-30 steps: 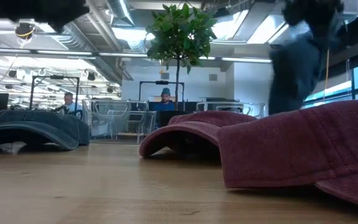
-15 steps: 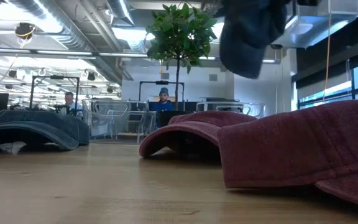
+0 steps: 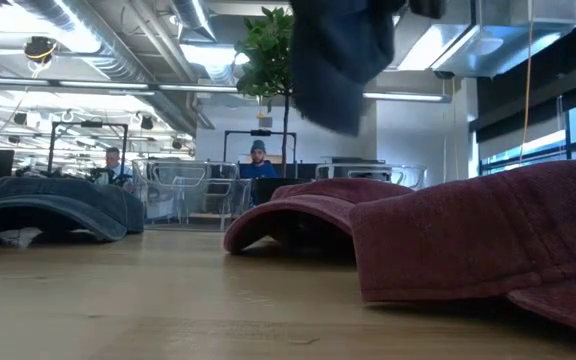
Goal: Pick & Place hat
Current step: Put the top right blue cap into the right transparent bin
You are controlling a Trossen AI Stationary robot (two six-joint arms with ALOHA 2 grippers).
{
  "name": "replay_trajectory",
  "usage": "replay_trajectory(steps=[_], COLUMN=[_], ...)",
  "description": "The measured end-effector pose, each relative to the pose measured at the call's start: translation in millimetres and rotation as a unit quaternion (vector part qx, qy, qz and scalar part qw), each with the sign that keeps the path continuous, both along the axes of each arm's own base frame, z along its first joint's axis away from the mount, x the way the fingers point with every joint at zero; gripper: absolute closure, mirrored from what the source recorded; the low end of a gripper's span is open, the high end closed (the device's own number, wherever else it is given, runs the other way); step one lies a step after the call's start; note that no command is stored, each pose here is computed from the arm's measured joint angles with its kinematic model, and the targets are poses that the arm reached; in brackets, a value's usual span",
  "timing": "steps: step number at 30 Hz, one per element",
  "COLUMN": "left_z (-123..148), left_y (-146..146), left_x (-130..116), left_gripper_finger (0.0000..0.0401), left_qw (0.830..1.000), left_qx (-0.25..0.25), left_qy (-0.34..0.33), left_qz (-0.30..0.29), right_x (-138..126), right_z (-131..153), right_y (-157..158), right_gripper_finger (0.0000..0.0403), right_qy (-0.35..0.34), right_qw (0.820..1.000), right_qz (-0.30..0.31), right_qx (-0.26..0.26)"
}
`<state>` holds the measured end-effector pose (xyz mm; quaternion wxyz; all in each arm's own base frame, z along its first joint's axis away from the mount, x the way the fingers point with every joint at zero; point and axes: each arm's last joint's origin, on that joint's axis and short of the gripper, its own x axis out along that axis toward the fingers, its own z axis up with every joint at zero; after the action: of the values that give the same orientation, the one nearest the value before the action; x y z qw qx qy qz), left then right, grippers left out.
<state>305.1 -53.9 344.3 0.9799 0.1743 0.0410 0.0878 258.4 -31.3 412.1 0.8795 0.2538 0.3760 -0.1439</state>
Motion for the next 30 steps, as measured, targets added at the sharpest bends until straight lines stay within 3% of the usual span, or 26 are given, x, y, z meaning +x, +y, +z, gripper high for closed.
replay_trajectory(steps=[7, 13, 25, 30], left_z=[-15, -17, -28, -28], left_y=[-4, -3, 0, 0], left_x=[12, 12, 9, 9], left_gripper_finger=[0.023, 0.023, 0.023, 0.023], left_qw=[0.999, 0.998, 0.991, 0.993], left_qx=[0.039, 0.042, 0.062, 0.03], left_qy=[0.031, 0.04, 0.101, 0.093], left_qz=[-0.003, 0.002, 0.059, 0.06], right_x=[29, 43, 46, 46], right_z=[-23, -26, -23, -23], right_y=[5, 12, 21, 21], right_gripper_finger=[0.039, 0.039, 0.039, 0.039], right_qy=[0.042, 0.016, -0.004, -0.004], right_qw=[0.999, 0.999, 0.998, 0.998], right_qz=[0.016, 0.029, 0.056, 0.061], right_qx=[-0.003, -0.006, 0.013, 0.017])
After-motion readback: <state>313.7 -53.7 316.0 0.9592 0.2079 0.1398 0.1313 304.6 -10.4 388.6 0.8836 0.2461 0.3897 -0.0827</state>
